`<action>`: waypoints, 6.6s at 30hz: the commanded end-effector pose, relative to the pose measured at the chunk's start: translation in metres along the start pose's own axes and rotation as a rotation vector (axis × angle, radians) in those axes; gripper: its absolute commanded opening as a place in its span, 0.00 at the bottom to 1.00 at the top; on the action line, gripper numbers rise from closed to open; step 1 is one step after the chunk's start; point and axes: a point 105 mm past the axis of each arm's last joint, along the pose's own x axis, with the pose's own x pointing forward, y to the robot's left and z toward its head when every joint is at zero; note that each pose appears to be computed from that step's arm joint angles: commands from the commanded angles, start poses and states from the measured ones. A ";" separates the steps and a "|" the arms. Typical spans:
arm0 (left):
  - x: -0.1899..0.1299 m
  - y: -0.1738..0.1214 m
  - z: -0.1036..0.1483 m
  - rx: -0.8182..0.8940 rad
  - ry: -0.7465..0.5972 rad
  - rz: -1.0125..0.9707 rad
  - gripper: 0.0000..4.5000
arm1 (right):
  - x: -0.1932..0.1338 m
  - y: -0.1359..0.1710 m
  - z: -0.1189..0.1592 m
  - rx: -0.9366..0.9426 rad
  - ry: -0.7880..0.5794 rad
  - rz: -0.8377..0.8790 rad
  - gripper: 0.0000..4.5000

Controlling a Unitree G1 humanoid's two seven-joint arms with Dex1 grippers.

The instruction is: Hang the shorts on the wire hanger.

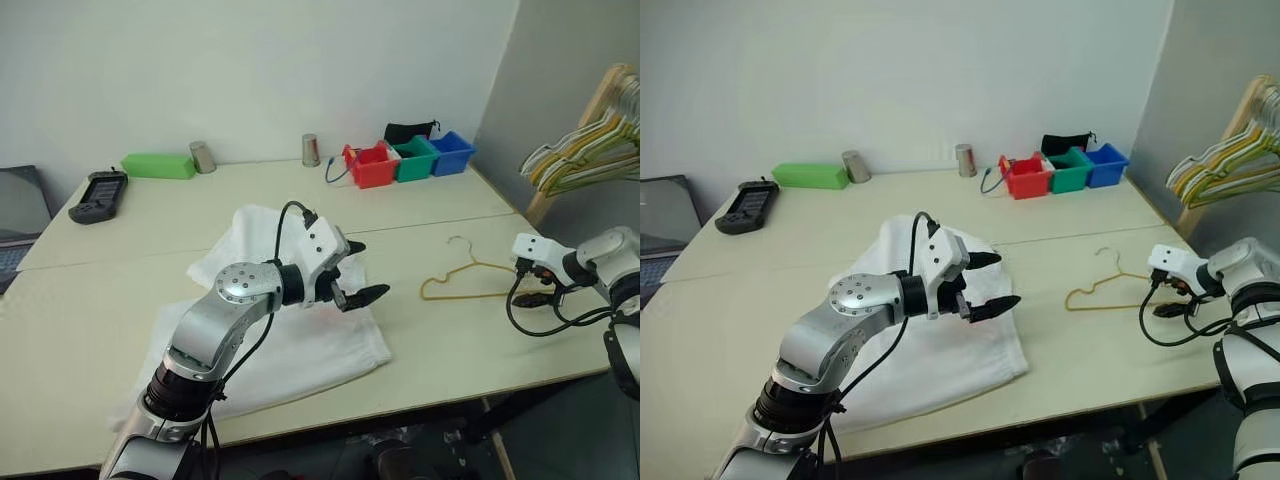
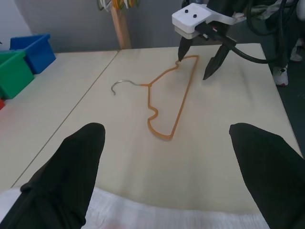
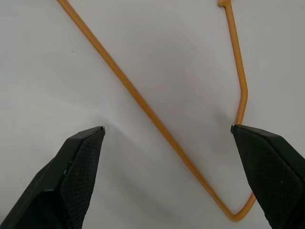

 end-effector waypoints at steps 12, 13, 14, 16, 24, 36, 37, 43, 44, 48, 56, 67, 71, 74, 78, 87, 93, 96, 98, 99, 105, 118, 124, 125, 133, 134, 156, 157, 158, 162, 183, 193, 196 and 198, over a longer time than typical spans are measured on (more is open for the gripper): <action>-0.008 -0.001 0.019 0.013 -0.046 0.003 1.00 | 0.007 0.010 -0.002 0.186 -0.051 0.056 0.21; -0.008 -0.001 0.019 0.013 -0.046 0.002 1.00 | 0.008 0.010 -0.002 0.187 -0.051 0.052 0.16; -0.008 -0.001 0.019 0.013 -0.046 0.003 1.00 | 0.009 0.010 -0.002 0.187 -0.050 0.052 0.11; -0.008 -0.001 0.020 0.013 -0.047 0.005 1.00 | 0.011 0.011 -0.003 0.192 -0.048 0.052 0.02; -0.011 0.001 0.018 0.010 -0.042 0.020 1.00 | 0.012 0.014 0.009 0.241 -0.092 0.091 0.01; -0.008 -0.006 0.017 -0.010 -0.055 0.015 1.00 | 0.014 0.025 0.046 0.684 -0.285 0.236 0.01; -0.008 -0.006 0.016 -0.011 -0.056 0.016 1.00 | 0.015 0.027 0.045 0.675 -0.268 0.243 0.01; -0.011 -0.006 0.013 -0.014 -0.053 0.017 1.00 | 0.010 0.031 0.048 0.382 -0.234 0.273 0.01; -0.011 -0.005 0.013 -0.014 -0.053 0.016 1.00 | 0.008 0.030 0.048 0.334 -0.237 0.262 0.01; -0.014 -0.002 0.013 -0.009 -0.049 0.017 1.00 | -0.019 0.022 0.041 0.002 -0.161 0.259 0.11; -0.021 0.003 0.009 -0.003 -0.031 0.035 1.00 | -0.005 0.020 0.020 -0.177 -0.021 0.204 0.52; -0.024 0.001 0.009 -0.008 -0.025 0.048 1.00 | 0.008 0.015 0.004 -0.017 0.040 0.120 0.89; -0.025 0.002 0.012 -0.005 -0.026 0.051 1.00 | 0.015 0.023 0.002 0.092 0.022 0.162 0.89; -0.026 0.001 0.014 -0.004 -0.029 0.052 1.00 | 0.016 0.026 0.002 0.141 0.008 0.175 0.77; -0.027 0.000 0.013 -0.008 -0.026 0.054 1.00 | 0.016 0.025 -0.003 0.180 0.016 0.162 0.53; -0.026 0.001 0.014 -0.011 -0.030 0.064 1.00 | 0.022 0.036 0.010 0.307 -0.062 0.241 0.08; -0.024 -0.001 0.013 -0.020 -0.038 0.059 1.00 | 0.021 0.047 0.027 0.401 -0.125 0.359 0.01; -0.022 -0.002 0.013 -0.022 -0.041 0.053 1.00 | 0.022 0.046 0.039 0.491 -0.160 0.357 0.01; -0.023 -0.001 0.013 -0.022 -0.042 0.054 1.00 | 0.024 0.045 0.053 0.598 -0.192 0.349 0.01; -0.023 -0.001 0.013 -0.022 -0.042 0.055 1.00 | 0.024 0.045 0.059 0.653 -0.206 0.345 0.01; -0.019 -0.003 0.013 -0.019 -0.046 0.036 1.00 | 0.037 0.050 0.074 0.703 -0.189 0.306 0.01; -0.015 -0.007 0.008 -0.034 -0.056 0.005 1.00 | -0.015 0.016 0.089 0.667 -0.314 0.153 0.42; -0.009 -0.007 0.008 -0.040 -0.068 -0.023 1.00 | -0.047 0.020 0.071 0.579 -0.296 0.039 0.77; -0.009 -0.007 0.008 -0.040 -0.069 -0.029 1.00 | -0.047 0.022 0.063 0.558 -0.275 0.023 0.83; -0.003 -0.007 0.010 -0.033 -0.076 -0.063 1.00 | -0.030 0.037 0.016 0.498 -0.169 0.025 0.83; -0.003 -0.007 0.010 -0.032 -0.075 -0.064 1.00 | -0.026 0.037 0.012 0.489 -0.161 0.028 0.83; -0.013 -0.004 0.011 -0.020 -0.054 -0.022 1.00 | 0.017 0.043 0.005 0.470 -0.123 0.122 0.62; -0.013 -0.004 0.011 -0.020 -0.054 -0.020 1.00 | 0.018 0.044 0.004 0.467 -0.120 0.129 0.57; -0.013 -0.004 0.011 -0.020 -0.054 -0.017 1.00 | 0.018 0.047 0.002 0.468 -0.113 0.142 0.51; -0.013 -0.005 0.011 -0.022 -0.055 -0.011 1.00 | 0.020 0.055 -0.005 0.460 -0.092 0.162 0.28; -0.060 0.093 0.045 0.015 -0.119 0.238 1.00 | -0.053 -0.038 0.080 -0.497 -0.141 -0.470 0.00; -0.086 0.149 0.085 0.011 -0.119 0.149 1.00 | -0.073 -0.025 0.162 -1.132 -0.273 -0.848 0.00; -0.081 0.151 0.076 0.019 -0.059 0.074 1.00 | -0.082 -0.017 0.181 -1.197 -0.355 -0.914 0.00; -0.079 0.150 0.073 0.010 -0.046 0.036 1.00 | -0.086 -0.013 0.189 -1.223 -0.392 -0.940 0.00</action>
